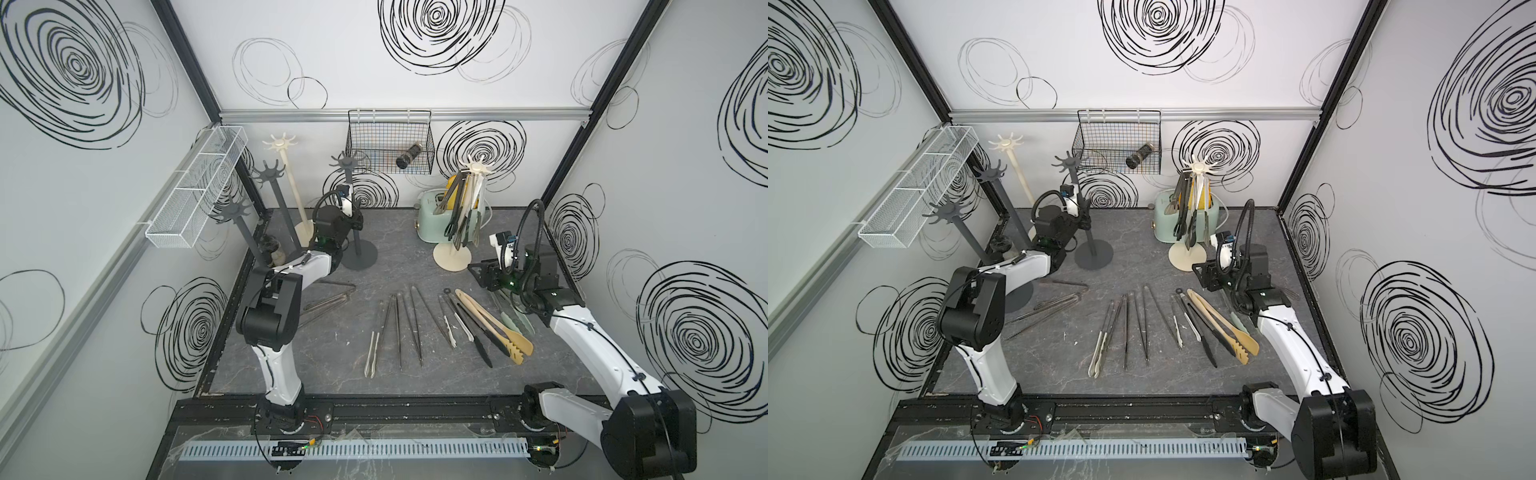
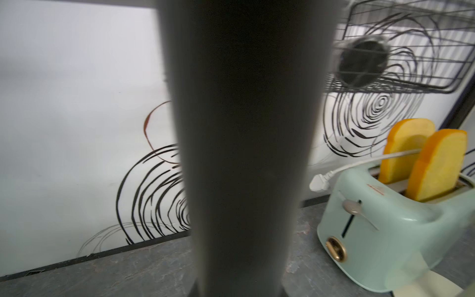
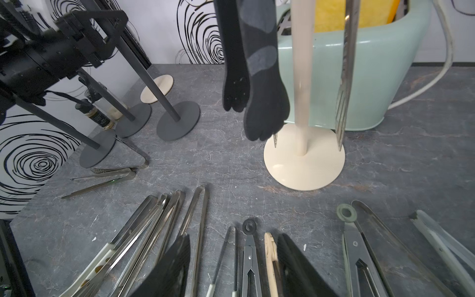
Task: Hang food tongs on kitchen utensil racks
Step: Move the rack to the center of the board.
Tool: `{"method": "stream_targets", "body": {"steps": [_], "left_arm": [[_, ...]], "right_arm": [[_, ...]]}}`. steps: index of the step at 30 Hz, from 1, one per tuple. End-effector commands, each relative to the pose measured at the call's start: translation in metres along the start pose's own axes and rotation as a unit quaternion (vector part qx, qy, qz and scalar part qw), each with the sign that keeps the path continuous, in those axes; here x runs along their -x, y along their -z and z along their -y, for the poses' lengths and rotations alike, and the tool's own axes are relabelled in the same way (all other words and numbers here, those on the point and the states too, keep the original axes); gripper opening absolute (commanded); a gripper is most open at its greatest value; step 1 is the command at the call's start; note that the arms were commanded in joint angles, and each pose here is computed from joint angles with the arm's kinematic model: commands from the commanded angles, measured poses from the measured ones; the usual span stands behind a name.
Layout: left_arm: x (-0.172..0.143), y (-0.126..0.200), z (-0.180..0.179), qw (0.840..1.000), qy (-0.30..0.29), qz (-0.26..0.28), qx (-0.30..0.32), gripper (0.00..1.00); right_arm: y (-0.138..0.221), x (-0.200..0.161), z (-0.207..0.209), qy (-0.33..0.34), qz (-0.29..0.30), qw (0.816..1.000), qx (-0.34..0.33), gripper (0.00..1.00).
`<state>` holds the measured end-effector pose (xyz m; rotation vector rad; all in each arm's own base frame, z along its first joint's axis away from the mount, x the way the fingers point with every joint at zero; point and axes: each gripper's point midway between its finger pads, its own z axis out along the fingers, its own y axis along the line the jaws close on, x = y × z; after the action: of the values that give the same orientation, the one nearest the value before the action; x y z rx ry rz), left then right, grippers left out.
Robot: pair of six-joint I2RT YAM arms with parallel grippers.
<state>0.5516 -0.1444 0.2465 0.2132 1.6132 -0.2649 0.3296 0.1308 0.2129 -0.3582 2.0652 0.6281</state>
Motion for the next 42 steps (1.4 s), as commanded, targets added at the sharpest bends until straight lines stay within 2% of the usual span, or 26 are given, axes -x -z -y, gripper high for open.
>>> {"method": "stream_targets", "body": {"steps": [1,8,13,17,31,42], "left_arm": [[0.021,0.015,0.048,0.999,0.015,0.032,-0.031,0.0],[0.02,0.022,0.121,0.995,0.03,0.055,-0.076,0.0],[0.017,0.007,0.161,0.992,0.032,0.067,-0.102,0.0],[0.012,-0.007,0.178,0.991,0.026,0.075,-0.107,0.0],[0.022,-0.039,0.189,0.989,-0.005,0.116,-0.094,0.0],[0.019,-0.052,0.181,0.989,-0.017,0.114,-0.09,0.0]], "right_arm": [[0.008,0.005,-0.008,0.015,0.015,1.0,0.001,0.57],[0.021,0.005,-0.015,0.02,0.032,0.999,0.002,0.57],[0.025,0.002,-0.016,0.022,0.037,0.999,-0.002,0.57],[0.025,0.001,-0.014,0.023,0.039,0.999,-0.005,0.57],[0.011,-0.004,-0.008,0.017,0.03,0.999,-0.002,0.57],[0.007,-0.006,-0.006,0.014,0.027,1.0,-0.001,0.57]]}}
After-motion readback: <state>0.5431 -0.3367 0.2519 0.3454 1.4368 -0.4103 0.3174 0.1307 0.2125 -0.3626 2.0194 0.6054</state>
